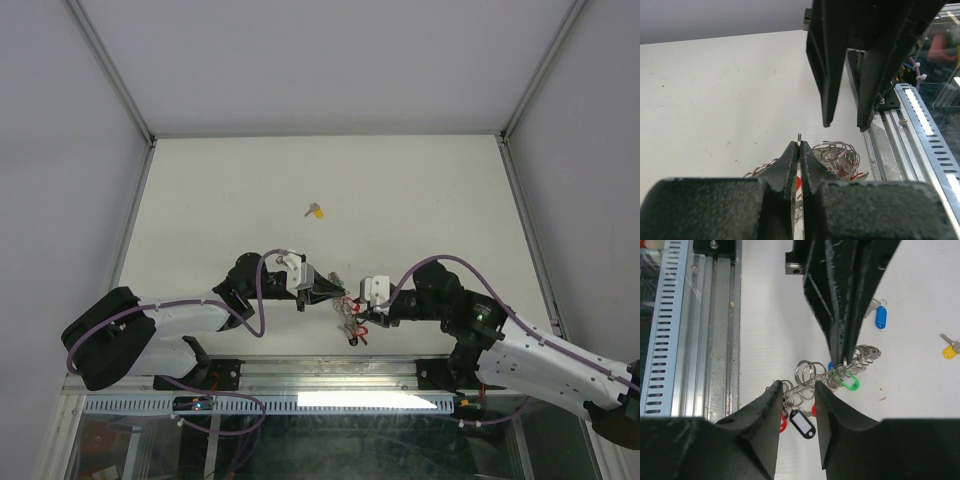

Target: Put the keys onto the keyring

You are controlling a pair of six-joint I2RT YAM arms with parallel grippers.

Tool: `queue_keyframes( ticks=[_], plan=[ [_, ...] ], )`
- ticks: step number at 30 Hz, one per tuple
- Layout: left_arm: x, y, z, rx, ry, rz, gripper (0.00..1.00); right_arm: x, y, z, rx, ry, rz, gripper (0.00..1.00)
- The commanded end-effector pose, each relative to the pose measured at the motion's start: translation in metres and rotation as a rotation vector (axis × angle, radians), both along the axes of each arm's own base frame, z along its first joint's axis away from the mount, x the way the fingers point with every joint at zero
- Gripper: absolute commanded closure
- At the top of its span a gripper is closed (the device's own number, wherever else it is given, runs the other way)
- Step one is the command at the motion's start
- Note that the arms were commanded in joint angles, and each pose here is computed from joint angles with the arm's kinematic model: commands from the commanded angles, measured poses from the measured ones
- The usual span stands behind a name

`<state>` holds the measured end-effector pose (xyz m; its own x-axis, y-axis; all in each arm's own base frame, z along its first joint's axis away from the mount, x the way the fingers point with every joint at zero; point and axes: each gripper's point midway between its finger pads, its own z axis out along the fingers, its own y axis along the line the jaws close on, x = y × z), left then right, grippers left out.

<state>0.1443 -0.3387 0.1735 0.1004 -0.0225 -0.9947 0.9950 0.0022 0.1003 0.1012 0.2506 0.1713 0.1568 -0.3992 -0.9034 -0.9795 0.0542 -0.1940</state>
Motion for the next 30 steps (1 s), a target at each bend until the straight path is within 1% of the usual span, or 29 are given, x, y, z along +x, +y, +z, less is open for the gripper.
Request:
queue_keyframes(
  ticks=[1, 6, 12, 17, 21, 24, 30],
  plan=[
    [0.003, -0.002, 0.031, -0.083, -0.074, 0.012, 1.00, 0.007, 0.004, 0.012, 0.022, -0.174, -0.024, 0.67],
    [0.004, -0.002, 0.031, -0.086, -0.069, 0.026, 1.00, 0.008, 0.012, 0.006, -0.008, -0.259, -0.037, 0.68],
    [0.005, -0.002, 0.032, -0.087, -0.062, 0.029, 1.00, 0.019, 0.018, 0.008, -0.007, -0.333, -0.094, 0.66],
    [0.006, -0.002, 0.031, -0.083, -0.059, 0.033, 1.00, 0.024, 0.019, 0.008, -0.004, -0.367, -0.117, 0.65],
    [0.006, -0.003, 0.031, -0.084, -0.056, 0.035, 1.00, 0.022, 0.021, 0.004, -0.011, -0.357, -0.107, 0.65],
    [0.006, -0.002, 0.032, -0.085, -0.057, 0.034, 1.00, 0.022, 0.021, 0.003, -0.013, -0.346, -0.111, 0.69],
    [0.005, -0.002, 0.032, -0.085, -0.059, 0.034, 1.00, 0.021, 0.019, 0.008, -0.003, -0.327, -0.129, 0.87]
  ],
)
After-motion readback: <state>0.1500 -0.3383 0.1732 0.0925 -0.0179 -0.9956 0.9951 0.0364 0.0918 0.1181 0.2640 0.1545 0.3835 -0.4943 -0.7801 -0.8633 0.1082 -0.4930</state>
